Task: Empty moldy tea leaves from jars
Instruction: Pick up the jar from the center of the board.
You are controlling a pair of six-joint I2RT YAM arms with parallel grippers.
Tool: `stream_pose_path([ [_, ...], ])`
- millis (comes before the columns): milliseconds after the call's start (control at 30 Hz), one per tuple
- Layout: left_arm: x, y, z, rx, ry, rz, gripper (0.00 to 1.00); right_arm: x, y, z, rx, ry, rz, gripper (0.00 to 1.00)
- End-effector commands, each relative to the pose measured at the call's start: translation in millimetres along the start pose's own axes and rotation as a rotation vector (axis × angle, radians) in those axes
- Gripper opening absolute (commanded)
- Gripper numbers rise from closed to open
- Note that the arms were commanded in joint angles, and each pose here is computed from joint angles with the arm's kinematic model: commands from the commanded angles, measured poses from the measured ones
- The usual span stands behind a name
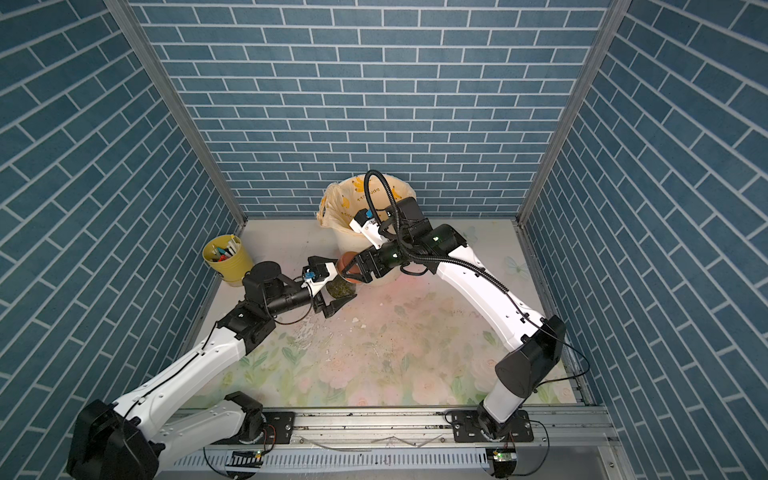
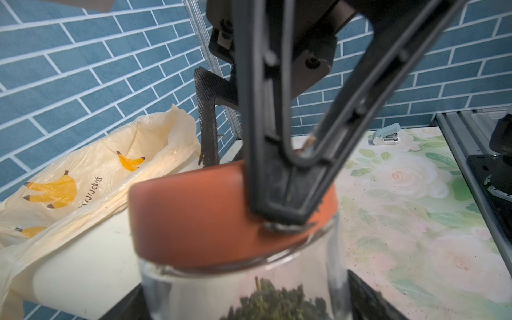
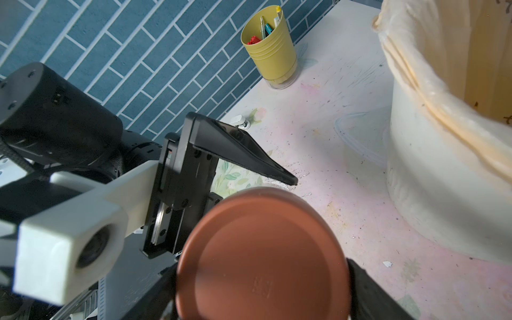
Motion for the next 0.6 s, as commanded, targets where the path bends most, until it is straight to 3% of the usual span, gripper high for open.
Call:
stream_pose_path([
  [0, 3.8, -1.2, 0.2, 0.005, 0.01, -0.002, 0.99, 8.7, -25.8, 23.1, 0.06, -0.058, -0.088, 0.0],
  [567, 2.2, 2.9, 2.9, -0.01, -0.015, 0.026, 0.94, 2.9, -26.7, 24.2, 0.078, -0.053, -0.077, 0.0],
])
Point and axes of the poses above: each gripper's point midway between its finger pads, its own y axis out along the fingers, its own z axis along the line the jaws close on, x = y × z, the point moved 9 cm from there along -y, back along the fingers, and after that the axes turned 5 degrees about y, right-handed, at the moved point
